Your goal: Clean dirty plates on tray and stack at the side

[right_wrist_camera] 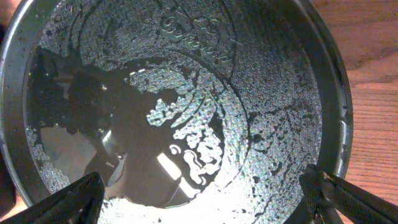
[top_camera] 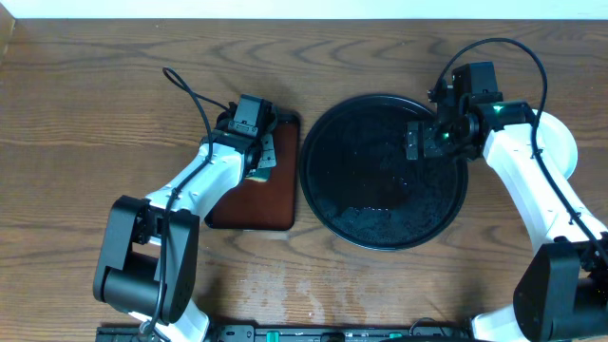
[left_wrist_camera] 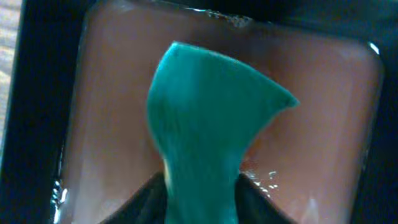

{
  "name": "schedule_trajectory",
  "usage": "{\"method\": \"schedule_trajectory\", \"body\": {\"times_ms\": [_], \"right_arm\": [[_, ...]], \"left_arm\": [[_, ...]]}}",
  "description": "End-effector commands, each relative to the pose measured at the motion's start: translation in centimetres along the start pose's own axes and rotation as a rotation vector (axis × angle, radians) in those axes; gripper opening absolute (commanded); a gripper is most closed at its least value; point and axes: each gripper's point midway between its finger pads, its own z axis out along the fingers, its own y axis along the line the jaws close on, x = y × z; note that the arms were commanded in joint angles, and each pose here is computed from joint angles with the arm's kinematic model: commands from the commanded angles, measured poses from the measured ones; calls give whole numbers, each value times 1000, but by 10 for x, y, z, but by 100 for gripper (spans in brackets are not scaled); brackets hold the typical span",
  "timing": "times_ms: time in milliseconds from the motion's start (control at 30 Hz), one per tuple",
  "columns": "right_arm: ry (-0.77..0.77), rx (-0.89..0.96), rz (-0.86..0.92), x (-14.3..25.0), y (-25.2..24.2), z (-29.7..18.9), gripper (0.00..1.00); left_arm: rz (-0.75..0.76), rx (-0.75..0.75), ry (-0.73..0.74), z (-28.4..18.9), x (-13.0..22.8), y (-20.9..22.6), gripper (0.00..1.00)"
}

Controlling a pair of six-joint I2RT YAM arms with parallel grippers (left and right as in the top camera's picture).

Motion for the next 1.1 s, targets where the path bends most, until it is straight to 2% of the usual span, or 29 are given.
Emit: {"method": "schedule_trajectory", "body": {"times_ms": [0,333,367,400,833,967,1067], "right_arm": [[14,5,-5,4,0,4,99],[14,5,-5,4,0,4,99],[14,5,-5,4,0,4,99],[14,5,-5,4,0,4,99],[16,5,-6,4,0,4,99],[-28,0,-12,-1,3,-11,99],[-116,-8,-26,-9,9,-41,99]], "left_arm": [[5,-18,13,5,5,4,46],[5,-15,8,4,4,3,59],[5,-16,9,4,4,3,73],[5,-15,9,4,4,3,78],[5,-15,9,4,4,3,79],[5,-15,9,4,4,3,80],[5,-15,9,4,4,3,80]]}}
